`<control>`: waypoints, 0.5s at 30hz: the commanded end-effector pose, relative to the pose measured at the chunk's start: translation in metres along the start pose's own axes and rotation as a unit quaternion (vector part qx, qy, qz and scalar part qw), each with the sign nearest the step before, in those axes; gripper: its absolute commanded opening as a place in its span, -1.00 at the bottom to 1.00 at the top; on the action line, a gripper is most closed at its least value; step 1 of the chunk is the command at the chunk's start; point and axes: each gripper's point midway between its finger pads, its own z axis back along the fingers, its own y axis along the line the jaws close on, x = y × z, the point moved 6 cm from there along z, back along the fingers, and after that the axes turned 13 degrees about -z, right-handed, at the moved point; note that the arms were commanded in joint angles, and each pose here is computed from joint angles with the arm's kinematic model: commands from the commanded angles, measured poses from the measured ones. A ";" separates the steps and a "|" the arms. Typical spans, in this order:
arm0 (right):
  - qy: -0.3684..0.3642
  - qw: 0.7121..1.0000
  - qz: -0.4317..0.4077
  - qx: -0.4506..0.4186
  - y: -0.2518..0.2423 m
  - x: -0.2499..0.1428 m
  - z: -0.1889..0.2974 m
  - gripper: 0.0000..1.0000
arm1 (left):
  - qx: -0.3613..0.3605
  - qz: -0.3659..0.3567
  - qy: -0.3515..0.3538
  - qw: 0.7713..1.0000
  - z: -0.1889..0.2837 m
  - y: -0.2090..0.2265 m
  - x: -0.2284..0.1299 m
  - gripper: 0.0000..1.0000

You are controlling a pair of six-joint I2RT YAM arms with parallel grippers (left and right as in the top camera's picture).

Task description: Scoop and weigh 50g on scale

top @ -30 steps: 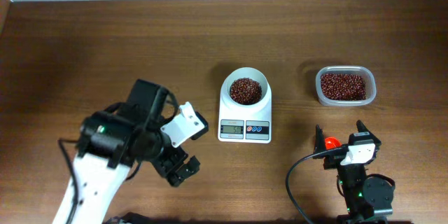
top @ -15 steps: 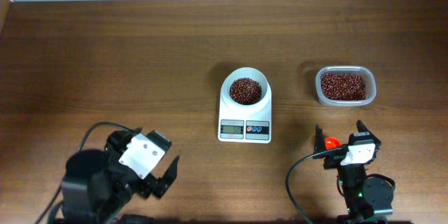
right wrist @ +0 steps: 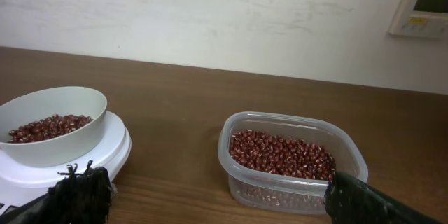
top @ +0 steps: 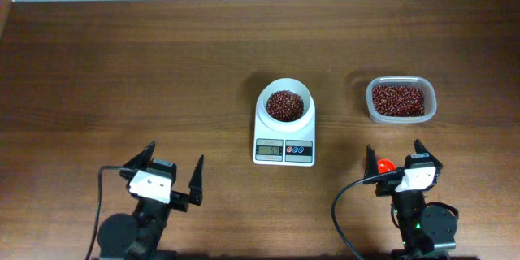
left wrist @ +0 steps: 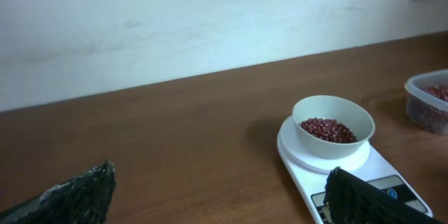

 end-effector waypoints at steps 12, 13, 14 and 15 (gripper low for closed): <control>0.000 1.000 0.002 -0.001 0.000 -0.002 0.000 0.98 | 0.067 0.044 -0.008 0.997 -0.014 0.005 -0.040 0.98; 0.000 1.000 0.002 -0.001 0.000 -0.002 0.000 0.98 | 0.067 0.043 -0.009 0.997 -0.017 0.004 -0.043 0.98; 0.000 1.000 0.002 -0.001 0.000 -0.002 0.000 0.98 | 0.068 0.043 -0.012 0.997 -0.020 0.004 -0.047 0.98; 0.000 1.000 0.002 -0.001 0.000 -0.002 0.000 0.98 | 0.069 0.043 -0.016 0.997 -0.022 0.003 -0.050 0.98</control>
